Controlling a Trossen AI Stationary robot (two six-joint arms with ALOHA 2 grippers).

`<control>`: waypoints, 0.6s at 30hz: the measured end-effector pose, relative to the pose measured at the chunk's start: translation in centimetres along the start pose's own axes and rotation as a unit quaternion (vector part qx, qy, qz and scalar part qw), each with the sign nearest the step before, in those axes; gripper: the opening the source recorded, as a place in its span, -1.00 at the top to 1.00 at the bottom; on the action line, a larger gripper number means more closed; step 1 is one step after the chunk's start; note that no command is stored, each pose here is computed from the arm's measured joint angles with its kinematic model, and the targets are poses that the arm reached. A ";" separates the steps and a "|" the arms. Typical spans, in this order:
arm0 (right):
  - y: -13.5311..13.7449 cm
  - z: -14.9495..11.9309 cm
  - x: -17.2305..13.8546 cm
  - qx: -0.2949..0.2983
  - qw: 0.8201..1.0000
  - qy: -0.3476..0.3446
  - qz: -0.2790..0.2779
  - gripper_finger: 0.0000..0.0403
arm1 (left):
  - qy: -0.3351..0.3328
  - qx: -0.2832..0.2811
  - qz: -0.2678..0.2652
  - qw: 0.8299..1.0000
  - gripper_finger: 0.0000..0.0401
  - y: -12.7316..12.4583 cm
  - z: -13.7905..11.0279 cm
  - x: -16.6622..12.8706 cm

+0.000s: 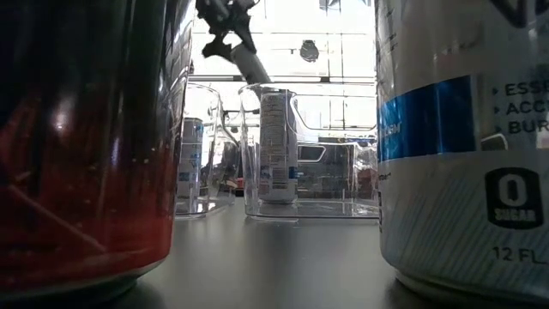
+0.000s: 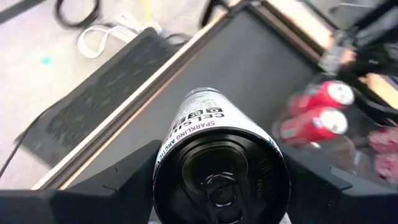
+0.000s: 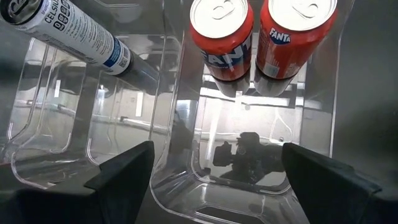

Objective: Sort soda cans
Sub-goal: Put the top white soda can into the center transparent bin

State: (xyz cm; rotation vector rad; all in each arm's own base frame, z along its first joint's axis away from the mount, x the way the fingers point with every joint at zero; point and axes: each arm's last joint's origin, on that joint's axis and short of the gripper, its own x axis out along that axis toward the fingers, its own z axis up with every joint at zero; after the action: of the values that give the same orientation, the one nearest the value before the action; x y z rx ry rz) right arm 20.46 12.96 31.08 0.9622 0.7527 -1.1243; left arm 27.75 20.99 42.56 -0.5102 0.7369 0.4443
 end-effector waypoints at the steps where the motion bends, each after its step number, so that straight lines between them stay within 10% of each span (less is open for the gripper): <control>1: 0.0 0.0 0.0 0.000 1.000 0.000 0.000 -0.71 | -0.003 0.014 -0.008 1.000 -0.40 -0.8 0.0 -0.1; 18: 0.0 -0.1 -0.1 -0.016 1.000 0.002 0.003 -0.71 | -0.035 0.246 -0.110 0.962 -0.40 -15.6 -3.1 -0.5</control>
State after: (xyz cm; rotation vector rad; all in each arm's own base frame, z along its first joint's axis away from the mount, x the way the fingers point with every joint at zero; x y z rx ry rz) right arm 20.42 13.09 31.08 0.9383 0.7684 -1.1028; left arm 34.38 6.79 45.33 -0.1035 0.6825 0.0604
